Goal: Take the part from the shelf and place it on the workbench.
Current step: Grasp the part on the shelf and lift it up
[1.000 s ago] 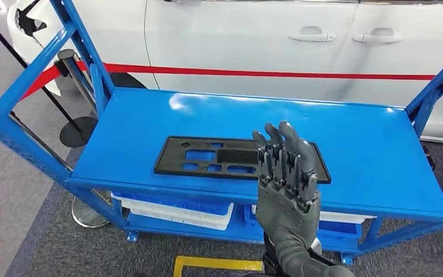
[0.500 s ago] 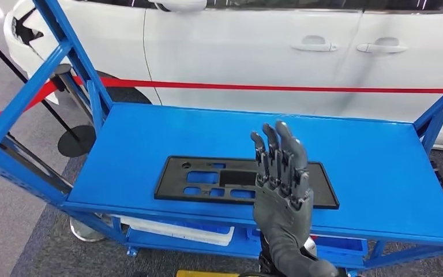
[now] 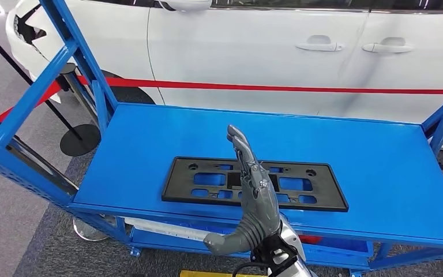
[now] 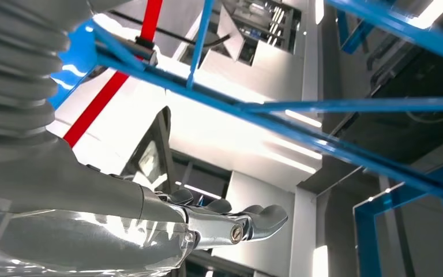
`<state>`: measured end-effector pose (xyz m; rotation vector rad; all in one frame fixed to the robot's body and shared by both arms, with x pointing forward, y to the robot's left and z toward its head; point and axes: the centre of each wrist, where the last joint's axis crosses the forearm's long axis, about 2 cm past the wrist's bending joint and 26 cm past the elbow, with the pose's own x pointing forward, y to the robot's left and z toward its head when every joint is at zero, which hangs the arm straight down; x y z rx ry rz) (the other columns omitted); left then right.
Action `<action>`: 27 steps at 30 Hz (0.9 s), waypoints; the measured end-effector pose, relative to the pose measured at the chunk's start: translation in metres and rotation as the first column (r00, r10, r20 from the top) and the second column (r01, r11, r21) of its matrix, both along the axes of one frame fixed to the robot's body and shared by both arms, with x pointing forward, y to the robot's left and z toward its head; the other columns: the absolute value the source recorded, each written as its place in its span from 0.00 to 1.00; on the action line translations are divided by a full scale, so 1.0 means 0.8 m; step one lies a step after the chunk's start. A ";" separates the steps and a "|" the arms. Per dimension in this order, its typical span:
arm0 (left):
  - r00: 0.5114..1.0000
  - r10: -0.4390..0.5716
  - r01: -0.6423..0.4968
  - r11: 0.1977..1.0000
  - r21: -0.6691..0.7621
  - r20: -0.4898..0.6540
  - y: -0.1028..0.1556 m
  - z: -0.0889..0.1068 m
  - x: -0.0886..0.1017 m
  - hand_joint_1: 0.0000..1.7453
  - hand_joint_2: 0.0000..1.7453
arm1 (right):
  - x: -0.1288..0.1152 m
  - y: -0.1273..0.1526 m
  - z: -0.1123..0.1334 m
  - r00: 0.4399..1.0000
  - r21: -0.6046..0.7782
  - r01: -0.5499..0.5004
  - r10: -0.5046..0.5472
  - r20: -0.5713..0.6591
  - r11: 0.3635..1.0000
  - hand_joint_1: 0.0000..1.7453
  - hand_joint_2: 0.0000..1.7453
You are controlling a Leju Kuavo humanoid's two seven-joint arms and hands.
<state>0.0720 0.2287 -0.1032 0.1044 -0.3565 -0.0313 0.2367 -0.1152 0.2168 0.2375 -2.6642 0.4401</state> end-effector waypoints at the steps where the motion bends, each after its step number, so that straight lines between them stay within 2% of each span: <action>1: 1.000 0.001 -0.001 1.000 0.001 -0.001 0.000 0.000 0.000 0.00 0.00 | 0.001 0.000 -0.001 1.000 -0.008 0.010 -0.010 0.004 1.000 0.00 1.00; 6: 0.999 0.033 -0.033 0.999 0.008 0.014 0.001 -0.001 -0.004 0.00 0.00 | 0.005 0.003 -0.009 0.987 -0.131 0.149 -0.140 0.077 0.980 0.00 1.00; 12: 0.998 0.062 -0.062 0.998 0.011 -0.021 0.005 -0.002 -0.011 0.00 0.00 | 0.017 0.009 -0.038 0.945 -0.282 0.316 -0.273 0.181 0.906 0.00 1.00; 20: 0.998 0.061 -0.061 0.998 0.012 -0.012 0.008 -0.003 -0.012 0.00 0.00 | 0.031 0.006 -0.062 0.909 -0.389 0.411 -0.337 0.247 0.824 0.00 1.00; 27: 0.996 0.076 -0.076 0.997 0.011 0.049 0.010 -0.001 -0.002 0.00 0.00 | 0.032 -0.003 -0.078 0.920 -0.539 0.389 -0.289 0.264 0.747 0.00 1.00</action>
